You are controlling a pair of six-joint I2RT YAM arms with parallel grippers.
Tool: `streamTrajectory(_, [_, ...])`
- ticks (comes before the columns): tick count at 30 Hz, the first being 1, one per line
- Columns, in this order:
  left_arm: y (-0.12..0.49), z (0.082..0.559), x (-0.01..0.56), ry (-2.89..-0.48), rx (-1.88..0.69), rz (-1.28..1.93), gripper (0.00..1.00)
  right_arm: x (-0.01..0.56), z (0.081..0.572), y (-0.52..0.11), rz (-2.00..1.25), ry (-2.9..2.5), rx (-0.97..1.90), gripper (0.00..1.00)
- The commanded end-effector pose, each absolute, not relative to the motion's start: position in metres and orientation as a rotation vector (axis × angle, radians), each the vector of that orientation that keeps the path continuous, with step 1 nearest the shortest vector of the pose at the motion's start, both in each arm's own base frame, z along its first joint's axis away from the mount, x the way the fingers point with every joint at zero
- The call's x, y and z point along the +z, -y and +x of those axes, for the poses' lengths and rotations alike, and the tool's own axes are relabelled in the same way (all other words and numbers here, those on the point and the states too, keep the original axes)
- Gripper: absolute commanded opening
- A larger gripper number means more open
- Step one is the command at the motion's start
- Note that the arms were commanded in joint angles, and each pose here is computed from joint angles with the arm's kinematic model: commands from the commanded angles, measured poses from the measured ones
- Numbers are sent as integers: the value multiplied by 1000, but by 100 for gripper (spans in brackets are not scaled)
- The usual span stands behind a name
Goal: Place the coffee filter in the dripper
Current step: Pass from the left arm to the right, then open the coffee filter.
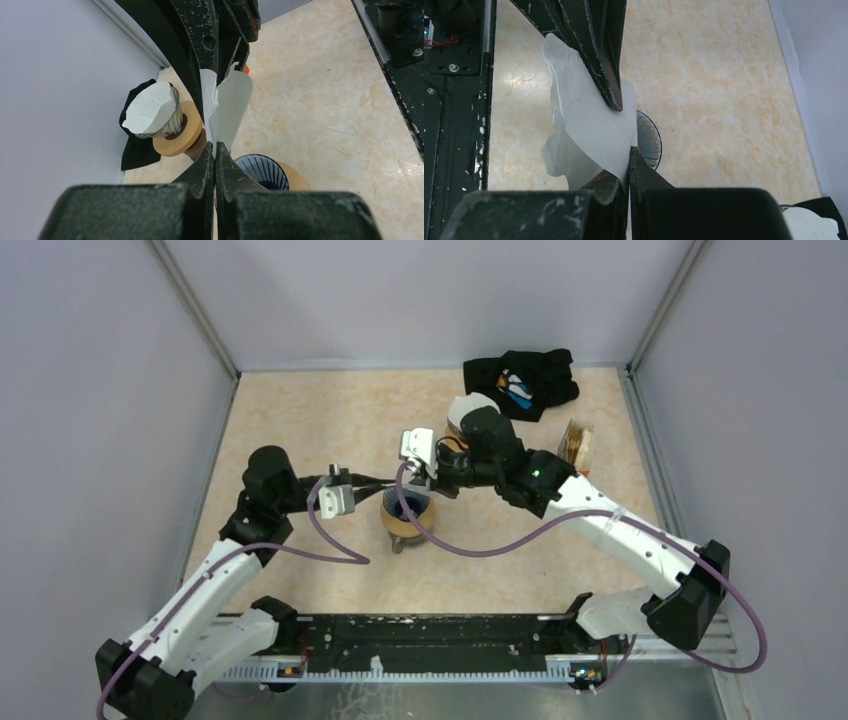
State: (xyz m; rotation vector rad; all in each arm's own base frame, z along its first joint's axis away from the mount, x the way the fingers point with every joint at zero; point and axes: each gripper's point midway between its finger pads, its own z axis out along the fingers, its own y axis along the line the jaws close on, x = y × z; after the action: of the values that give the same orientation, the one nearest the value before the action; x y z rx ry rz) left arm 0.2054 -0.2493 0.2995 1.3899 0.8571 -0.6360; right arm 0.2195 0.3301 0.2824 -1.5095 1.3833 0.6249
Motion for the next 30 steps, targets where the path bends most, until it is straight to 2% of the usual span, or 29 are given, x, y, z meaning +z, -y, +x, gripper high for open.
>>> streamTrajectory(1, [253, 199, 300, -827, -670, 1400, 0, 317, 211, -333, -1466, -1266, 680, 0])
streamTrajectory(5, [251, 206, 299, -856, -646, 1379, 11, 319, 207, -331, -1449, -1279, 701, 0])
streamTrajectory(8, [248, 214, 303, -882, -610, 1330, 31, 322, 208, -327, -1410, -1314, 701, 0])
streamTrajectory(12, [243, 223, 311, -929, -576, 1259, 48, 328, 214, -319, -1325, -1388, 674, 0])
streamTrajectory(20, [227, 241, 343, -1139, -591, 1016, 60, 332, 225, -304, -1154, -1581, 558, 0])
streamTrajectory(30, [221, 234, 353, -1450, -876, 639, 60, 318, 237, -287, -983, -1878, 365, 0])
